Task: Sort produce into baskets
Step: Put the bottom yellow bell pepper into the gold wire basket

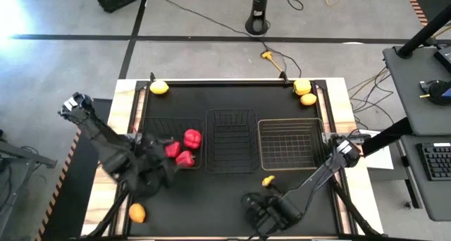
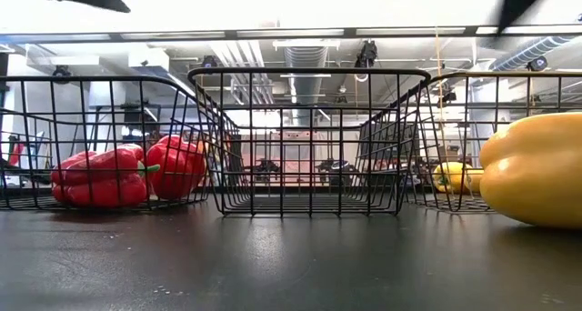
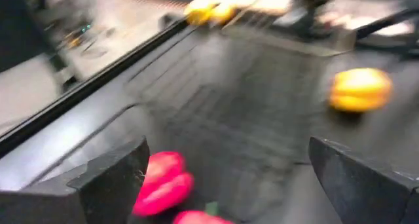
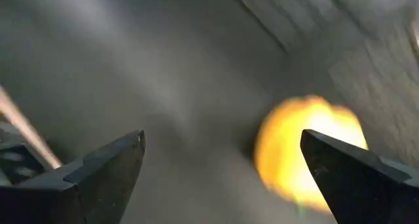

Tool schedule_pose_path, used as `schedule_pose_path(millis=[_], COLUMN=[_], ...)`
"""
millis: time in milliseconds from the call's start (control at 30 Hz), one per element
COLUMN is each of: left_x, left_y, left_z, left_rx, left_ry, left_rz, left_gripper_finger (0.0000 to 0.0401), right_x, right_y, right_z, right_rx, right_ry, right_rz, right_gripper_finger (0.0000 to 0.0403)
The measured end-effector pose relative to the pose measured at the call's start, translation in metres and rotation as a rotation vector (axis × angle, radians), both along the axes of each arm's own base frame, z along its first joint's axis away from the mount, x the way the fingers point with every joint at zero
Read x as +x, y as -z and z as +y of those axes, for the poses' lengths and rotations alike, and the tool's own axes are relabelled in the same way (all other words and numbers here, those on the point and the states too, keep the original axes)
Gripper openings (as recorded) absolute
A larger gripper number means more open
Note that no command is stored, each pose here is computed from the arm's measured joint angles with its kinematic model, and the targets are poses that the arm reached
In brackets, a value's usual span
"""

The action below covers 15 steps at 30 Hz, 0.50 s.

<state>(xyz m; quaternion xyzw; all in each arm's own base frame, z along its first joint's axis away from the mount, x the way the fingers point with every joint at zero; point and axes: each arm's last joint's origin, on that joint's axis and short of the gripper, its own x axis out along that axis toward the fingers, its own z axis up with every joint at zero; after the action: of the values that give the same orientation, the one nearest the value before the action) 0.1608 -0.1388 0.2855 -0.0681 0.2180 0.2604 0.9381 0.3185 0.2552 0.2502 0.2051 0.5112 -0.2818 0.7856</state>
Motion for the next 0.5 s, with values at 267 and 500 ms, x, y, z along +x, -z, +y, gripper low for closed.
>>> schedule_pose_path(millis=[267, 500], left_x=[-0.029, -0.029], left_y=[0.013, 0.034], left_z=[-0.061, -0.085], left_rx=[-0.019, 0.02], left_ry=[0.225, 0.257], left_rz=[-0.122, -0.123], left_gripper_finger=[0.0397, 0.0397], right_x=[-0.03, -0.028], right_y=[0.031, 0.04], right_z=[0.017, 0.001], right_rx=[0.067, -0.058], right_ry=[0.285, 0.34], right_rz=[0.058, 0.018], right_gripper_finger=[0.0398, 0.0398])
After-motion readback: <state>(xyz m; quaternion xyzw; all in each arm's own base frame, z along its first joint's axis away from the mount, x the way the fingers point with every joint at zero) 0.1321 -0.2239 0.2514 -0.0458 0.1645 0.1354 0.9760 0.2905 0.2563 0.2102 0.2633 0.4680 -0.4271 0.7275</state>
